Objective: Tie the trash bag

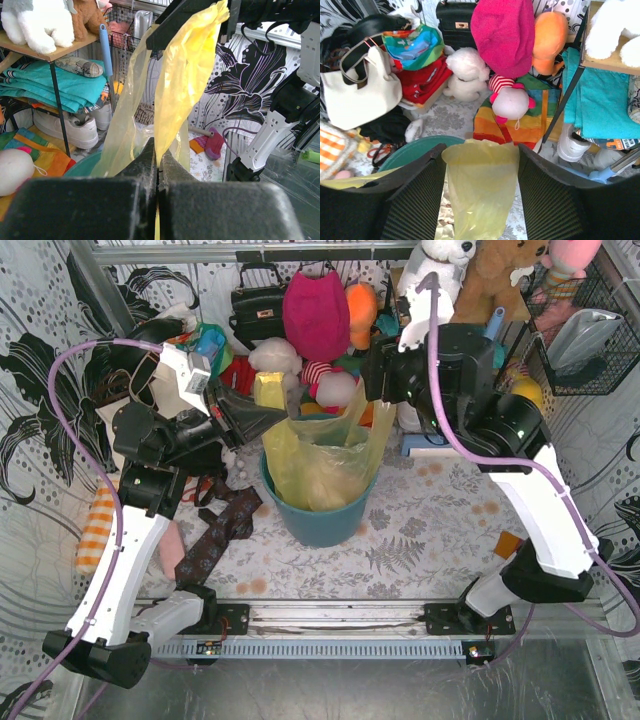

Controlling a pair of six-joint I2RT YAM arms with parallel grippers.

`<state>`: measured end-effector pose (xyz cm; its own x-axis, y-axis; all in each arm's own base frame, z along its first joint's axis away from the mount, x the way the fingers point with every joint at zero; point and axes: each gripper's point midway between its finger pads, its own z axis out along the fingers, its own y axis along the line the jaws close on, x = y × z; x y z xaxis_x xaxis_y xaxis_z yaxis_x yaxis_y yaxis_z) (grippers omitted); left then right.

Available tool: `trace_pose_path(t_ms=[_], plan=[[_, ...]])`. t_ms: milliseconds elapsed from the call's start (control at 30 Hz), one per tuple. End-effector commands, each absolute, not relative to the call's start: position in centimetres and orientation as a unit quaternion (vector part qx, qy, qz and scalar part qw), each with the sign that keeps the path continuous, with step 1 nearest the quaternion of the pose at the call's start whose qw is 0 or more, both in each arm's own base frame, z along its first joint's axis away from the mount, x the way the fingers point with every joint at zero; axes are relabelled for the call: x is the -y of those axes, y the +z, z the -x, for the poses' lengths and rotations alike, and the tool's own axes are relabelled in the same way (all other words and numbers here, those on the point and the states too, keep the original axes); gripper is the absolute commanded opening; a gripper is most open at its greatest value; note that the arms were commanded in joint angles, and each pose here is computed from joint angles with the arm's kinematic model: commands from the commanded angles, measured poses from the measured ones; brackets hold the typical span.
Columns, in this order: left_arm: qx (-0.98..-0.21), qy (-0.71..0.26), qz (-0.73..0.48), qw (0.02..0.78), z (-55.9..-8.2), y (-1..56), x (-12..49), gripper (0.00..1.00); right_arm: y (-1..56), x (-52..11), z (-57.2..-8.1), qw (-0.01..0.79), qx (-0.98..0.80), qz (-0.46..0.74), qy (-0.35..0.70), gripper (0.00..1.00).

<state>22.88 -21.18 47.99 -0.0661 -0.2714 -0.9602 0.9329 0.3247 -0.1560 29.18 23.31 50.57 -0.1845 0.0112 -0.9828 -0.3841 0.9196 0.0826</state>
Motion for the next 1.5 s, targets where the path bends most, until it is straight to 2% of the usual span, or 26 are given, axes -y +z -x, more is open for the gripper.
trace_pose_path(t_ms=[0, 100, 233, 567, 1000, 1200, 1300, 1433, 1467], plan=[[-0.52, -0.49, -0.316, 0.624, -22.4, 49.5, 21.0, 0.0, 50.7, -23.0, -29.9, 0.633, -0.752, 0.117, 0.141, 0.54], [-0.521, -0.489, -0.314, 0.625, -22.4, 49.4, 21.0, 0.0, 51.1, -23.2, -29.7, 0.636, -0.747, 0.114, 0.155, 0.36], [-0.533, -0.474, -0.291, 0.638, -23.3, 49.2, 20.5, 0.0, 52.6, -23.6, -29.3, 0.648, -0.731, 0.111, 0.182, 0.0], [-0.557, -0.445, -0.255, 0.653, -24.6, 48.4, 19.6, 0.0, 56.7, -25.5, -27.4, 0.667, -0.679, 0.129, 0.279, 0.0], [-0.549, -0.441, -0.265, 0.659, -21.6, 47.6, 18.9, 0.0, 52.9, -23.6, -21.9, 0.582, -0.729, 0.161, 0.322, 0.0], [-0.544, -0.437, -0.255, 0.669, -20.7, 48.0, 18.4, 0.01, 52.0, -22.6, -21.2, 0.577, -0.735, 0.152, 0.322, 0.0], [-0.543, -0.432, -0.241, 0.679, -20.7, 48.4, 18.0, 0.1, 51.8, -23.1, -21.4, 0.573, -0.737, 0.154, 0.324, 0.0], [-0.546, -0.423, -0.225, 0.688, -20.6, 49.9, 17.5, 0.43, 51.9, -23.6, -21.8, 0.574, -0.735, 0.158, 0.324, 0.0], [-0.548, -0.421, -0.224, 0.687, -20.5, 50.2, 17.4, 0.48, 52.1, -23.7, -21.8, 0.575, -0.735, 0.159, 0.324, 0.0]])
